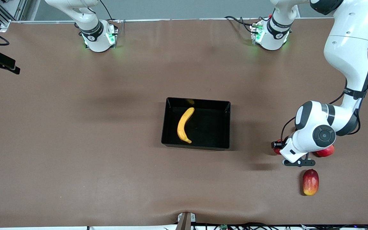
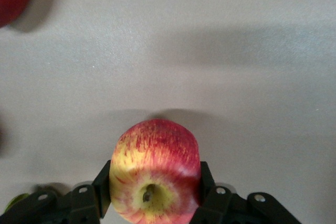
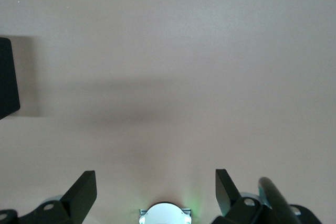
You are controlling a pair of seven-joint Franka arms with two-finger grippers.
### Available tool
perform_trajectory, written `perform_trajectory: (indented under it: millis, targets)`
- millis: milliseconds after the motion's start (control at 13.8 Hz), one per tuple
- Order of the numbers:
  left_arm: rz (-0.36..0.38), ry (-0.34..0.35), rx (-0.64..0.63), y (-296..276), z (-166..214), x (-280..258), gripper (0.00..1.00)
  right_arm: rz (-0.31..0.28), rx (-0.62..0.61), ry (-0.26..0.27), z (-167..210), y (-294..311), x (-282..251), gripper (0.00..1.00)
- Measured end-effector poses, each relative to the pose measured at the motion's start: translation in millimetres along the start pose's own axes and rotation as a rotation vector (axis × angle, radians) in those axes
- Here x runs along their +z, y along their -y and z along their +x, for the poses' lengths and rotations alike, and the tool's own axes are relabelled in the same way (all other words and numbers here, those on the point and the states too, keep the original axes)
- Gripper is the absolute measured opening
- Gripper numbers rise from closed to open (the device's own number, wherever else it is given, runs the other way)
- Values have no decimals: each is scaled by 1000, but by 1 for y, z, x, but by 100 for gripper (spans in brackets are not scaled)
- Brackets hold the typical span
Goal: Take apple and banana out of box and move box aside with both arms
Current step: 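Carry the apple out of the tray and set it beside the plum, then move the left gripper back to the tray and grasp the banana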
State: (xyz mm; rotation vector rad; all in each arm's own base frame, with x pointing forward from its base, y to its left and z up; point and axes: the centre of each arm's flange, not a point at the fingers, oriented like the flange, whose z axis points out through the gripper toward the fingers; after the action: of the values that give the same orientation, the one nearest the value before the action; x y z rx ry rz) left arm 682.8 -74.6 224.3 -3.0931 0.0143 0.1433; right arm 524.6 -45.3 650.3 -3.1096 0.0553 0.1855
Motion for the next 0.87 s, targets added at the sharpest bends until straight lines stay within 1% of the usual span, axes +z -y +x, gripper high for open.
perform_trajectory:
  millis: [145,290,362,434,579,724,869]
  targets:
    - [1,6,1,0,-1,3,66,0,0,0,0,0,0,100]
    - [1,5,-2,2,-1,3,81,0,1,0,0,-1,0,100]
    - [1,1,-4,3,0,0,92,0,2,0,0,-1,0,100]
    - [1,-8,-5,4,1,-5,99,0,3,0,0,-1,0,100]
    - [2,-32,-5,2,4,-23,100,0,3,0,0,-2,0,100]
    - [7,-54,7,-6,1,-54,100,0,4,0,0,-2,0,100]
    - [-8,-83,42,-37,-6,-94,100,1,4,0,0,-2,0,100]
